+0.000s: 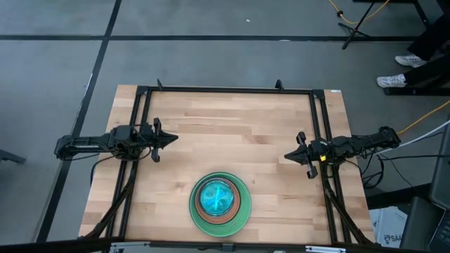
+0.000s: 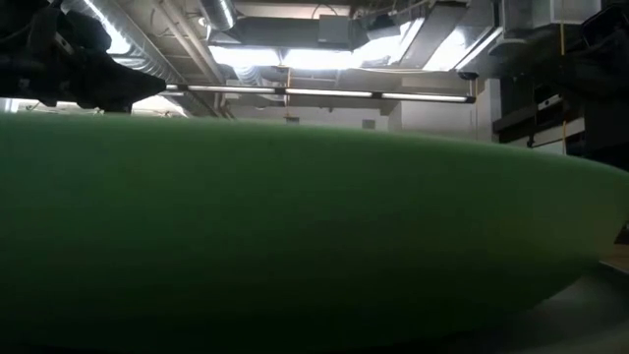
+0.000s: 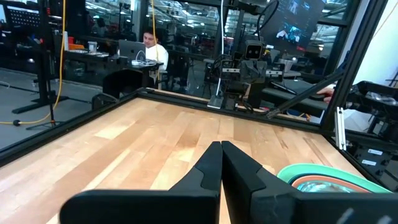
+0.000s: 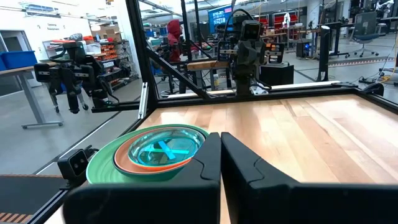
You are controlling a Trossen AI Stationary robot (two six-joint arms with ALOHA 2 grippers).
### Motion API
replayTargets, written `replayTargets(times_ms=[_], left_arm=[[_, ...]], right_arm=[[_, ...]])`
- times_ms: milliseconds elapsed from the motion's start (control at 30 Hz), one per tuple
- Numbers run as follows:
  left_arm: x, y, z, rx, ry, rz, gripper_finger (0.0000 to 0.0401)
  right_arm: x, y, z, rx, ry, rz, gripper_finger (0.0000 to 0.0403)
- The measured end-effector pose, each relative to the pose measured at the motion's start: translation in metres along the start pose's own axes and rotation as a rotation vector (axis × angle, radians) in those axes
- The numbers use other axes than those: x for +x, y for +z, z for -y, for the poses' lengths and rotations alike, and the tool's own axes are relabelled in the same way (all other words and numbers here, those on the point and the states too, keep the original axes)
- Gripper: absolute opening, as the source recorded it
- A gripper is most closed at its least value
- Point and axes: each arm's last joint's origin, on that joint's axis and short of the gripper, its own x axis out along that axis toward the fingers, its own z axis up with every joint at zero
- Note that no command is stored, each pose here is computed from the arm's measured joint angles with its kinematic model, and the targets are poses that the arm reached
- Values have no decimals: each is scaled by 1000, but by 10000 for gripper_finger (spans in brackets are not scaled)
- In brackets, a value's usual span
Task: Stack plastic plates
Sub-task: Return to Home Position
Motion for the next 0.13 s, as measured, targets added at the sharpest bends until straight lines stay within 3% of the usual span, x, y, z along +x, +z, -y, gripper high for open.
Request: replayTargets(times_ms=[133], left_arm=[[0, 0, 0, 0, 0, 0, 0]], right_arm=[[0, 0, 0, 0, 0, 0, 0]])
